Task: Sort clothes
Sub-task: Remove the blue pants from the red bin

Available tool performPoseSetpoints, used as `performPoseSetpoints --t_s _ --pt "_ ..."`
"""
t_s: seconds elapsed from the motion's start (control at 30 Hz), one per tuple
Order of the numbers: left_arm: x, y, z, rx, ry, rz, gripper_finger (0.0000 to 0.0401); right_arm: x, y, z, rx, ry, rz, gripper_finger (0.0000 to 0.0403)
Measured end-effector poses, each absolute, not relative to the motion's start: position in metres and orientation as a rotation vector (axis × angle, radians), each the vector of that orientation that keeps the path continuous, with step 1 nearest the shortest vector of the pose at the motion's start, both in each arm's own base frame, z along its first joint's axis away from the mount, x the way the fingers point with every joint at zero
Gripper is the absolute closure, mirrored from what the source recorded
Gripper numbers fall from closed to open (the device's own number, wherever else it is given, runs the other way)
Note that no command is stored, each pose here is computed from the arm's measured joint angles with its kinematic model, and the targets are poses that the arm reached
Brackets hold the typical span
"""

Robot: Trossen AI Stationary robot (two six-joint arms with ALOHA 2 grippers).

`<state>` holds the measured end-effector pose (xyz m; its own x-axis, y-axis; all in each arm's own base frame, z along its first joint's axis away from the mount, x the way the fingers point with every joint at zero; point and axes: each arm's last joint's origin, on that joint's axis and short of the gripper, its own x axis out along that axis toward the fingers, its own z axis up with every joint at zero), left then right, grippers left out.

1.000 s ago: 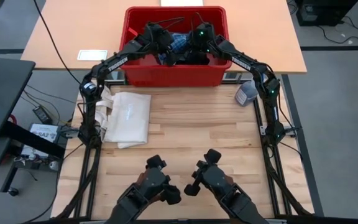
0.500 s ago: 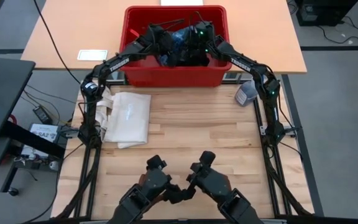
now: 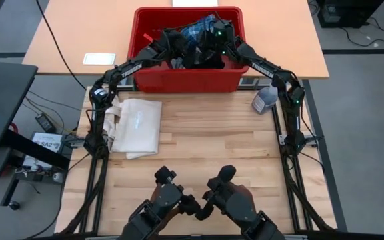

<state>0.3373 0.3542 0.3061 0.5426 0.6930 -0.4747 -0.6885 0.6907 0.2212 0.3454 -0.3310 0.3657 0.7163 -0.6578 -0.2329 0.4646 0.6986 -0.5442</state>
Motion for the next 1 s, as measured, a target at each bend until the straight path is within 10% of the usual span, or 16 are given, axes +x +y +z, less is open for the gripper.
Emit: performPoseSetpoints --t_s 0.2,0.47,1.0 --pt "0.340 0.349 0.312 0.039 0.551 0.812 0.0138 0.339 -0.325 0.379 -0.484 0.413 -0.640 0.0380" --pt "0.334 0.346 0.325 0.045 0.526 0.813 0.0375 0.338 -0.317 0.385 -0.483 0.413 -0.624 0.0380" --pt "0.274 0.287 0.421 0.161 0.493 0.639 0.0381 0.321 -0.286 0.414 -0.495 0.459 -0.562 0.0380"
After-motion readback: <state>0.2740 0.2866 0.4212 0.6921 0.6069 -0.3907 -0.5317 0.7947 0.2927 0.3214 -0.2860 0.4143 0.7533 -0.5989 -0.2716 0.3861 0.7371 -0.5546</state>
